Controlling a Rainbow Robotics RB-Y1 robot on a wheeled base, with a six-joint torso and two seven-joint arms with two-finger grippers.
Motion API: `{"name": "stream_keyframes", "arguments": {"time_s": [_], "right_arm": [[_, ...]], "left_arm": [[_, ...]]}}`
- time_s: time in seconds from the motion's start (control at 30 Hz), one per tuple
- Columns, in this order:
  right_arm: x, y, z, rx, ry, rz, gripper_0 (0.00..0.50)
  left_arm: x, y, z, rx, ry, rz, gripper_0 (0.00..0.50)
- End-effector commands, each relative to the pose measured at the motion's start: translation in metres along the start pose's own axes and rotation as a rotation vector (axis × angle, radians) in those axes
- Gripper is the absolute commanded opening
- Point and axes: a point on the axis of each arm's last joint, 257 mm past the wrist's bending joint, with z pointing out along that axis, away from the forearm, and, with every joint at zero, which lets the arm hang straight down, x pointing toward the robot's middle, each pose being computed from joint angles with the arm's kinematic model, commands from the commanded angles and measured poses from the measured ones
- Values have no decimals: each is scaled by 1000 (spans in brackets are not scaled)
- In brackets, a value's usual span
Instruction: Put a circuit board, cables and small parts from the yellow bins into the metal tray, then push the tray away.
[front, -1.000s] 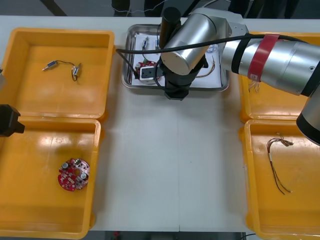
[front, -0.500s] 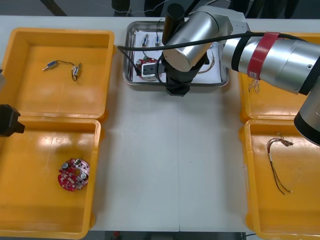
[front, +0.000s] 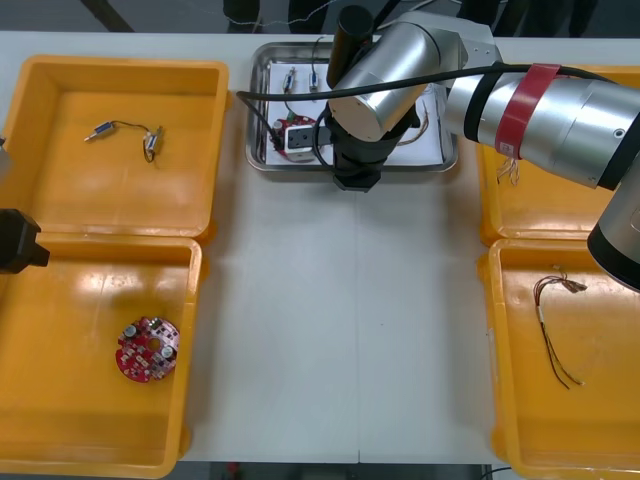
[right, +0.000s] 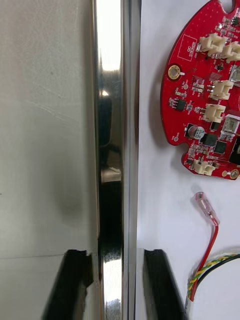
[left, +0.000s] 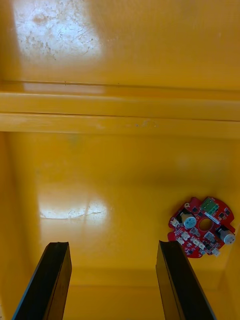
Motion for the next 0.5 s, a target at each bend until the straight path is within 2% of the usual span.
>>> {"name": "stream_keyframes", "arguments": {"time_s": [0.03,0.1,0.23,0.37,0.5], "right_arm": [[-36,-31,-31,59,-64,-44,500],[-37,-29,-33,49,-67,-34,500],[-38,-16,-40,-16,-66,4,500],[-35,-4,-53,-79,-45,27,500],[-25,4,-67,-121,-22,42,500]], "left_arm": [[-3,3,-7,-3,-33,58,500],[-3,3,-7,-3,-33,58,500],[-3,3,-7,-3,-33,58,500],[-3,3,-7,-3,-33,58,500],[-3,3,-7,-3,-33,58,500]]}}
